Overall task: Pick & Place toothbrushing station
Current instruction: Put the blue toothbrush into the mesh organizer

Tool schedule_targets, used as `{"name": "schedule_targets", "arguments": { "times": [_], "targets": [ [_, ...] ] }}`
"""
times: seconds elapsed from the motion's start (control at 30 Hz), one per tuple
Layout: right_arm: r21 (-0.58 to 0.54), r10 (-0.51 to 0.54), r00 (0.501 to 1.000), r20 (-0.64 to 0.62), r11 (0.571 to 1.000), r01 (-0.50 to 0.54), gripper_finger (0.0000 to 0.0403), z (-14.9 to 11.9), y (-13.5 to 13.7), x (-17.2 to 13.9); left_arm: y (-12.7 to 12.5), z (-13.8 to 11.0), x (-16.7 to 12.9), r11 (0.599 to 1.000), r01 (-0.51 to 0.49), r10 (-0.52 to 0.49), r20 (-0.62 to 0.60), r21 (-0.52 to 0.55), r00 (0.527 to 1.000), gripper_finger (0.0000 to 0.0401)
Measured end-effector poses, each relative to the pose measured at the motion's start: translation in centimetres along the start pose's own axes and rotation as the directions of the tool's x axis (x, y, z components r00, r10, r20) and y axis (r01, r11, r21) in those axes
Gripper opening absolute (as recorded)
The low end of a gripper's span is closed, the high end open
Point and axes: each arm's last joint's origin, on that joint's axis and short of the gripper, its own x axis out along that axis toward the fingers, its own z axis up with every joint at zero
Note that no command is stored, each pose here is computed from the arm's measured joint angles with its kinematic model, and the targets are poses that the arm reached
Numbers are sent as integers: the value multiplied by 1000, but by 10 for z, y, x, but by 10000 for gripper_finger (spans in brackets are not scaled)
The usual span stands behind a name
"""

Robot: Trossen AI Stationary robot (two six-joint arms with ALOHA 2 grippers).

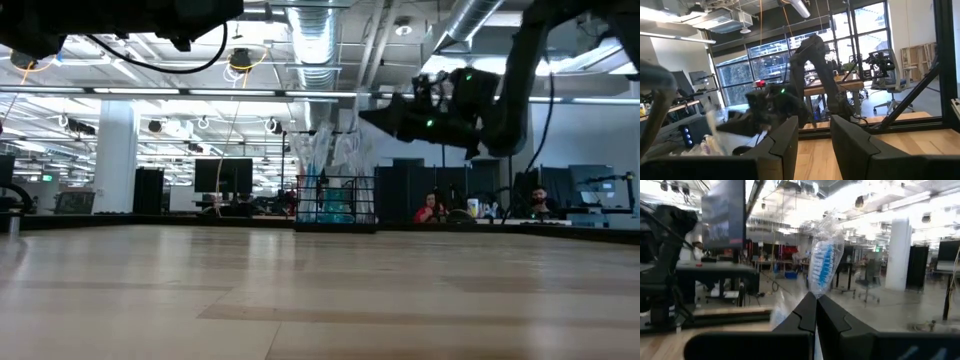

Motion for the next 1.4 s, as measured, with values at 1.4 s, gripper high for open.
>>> {"name": "schedule_targets", "arguments": {
  "times": [1.4],
  "targets": [
    [167,-35,989,-143,984,59,0,-24,3,8,-1,-2,0,999,5,-6,-17,-47,1000,108]
  ]
}}
